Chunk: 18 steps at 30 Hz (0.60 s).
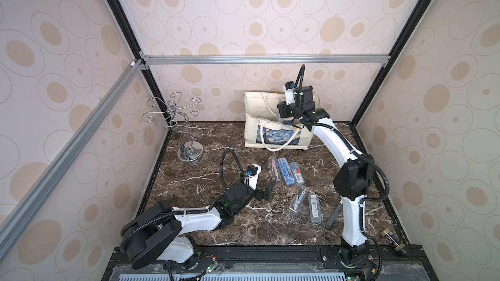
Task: Put the compass set into the canvas bag
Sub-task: Place the compass set in the canvas bag.
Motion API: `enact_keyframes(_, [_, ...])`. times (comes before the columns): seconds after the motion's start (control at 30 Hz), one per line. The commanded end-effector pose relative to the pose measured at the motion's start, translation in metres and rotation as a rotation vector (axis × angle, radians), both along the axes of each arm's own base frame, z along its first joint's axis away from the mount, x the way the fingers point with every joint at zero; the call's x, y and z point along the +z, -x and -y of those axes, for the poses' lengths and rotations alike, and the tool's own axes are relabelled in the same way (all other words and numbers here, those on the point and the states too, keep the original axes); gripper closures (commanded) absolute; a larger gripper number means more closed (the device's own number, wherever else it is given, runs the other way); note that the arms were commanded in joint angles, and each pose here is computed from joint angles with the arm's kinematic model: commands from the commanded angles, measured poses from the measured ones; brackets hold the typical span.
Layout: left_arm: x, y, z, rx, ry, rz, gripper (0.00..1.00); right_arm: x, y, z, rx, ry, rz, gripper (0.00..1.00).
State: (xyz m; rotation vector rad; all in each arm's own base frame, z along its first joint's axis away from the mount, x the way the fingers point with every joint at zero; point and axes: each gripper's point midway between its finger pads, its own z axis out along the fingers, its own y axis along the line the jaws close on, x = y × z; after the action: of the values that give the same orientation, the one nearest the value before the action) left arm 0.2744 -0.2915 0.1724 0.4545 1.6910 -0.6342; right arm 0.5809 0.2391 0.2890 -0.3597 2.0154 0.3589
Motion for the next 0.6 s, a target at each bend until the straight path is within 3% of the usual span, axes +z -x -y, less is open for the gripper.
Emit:
enact_keyframes(0.0, [0.007,-0.001,0.007,-0.011,0.035,-0.003,0.0,-0.016,-0.007,0.012,-0.032,0.08,-0.021,0.84])
enact_keyframes(0.27, [-0.001,-0.009,0.011,0.009,0.017,-0.023,0.0,-0.058,-0.012,0.039,-0.094,0.149,-0.109,0.78])
enact_keyframes(0.57, [-0.006,-0.022,0.006,0.105,0.036,-0.058,0.0,-0.046,-0.009,0.046,-0.091,0.157,-0.086,0.62])
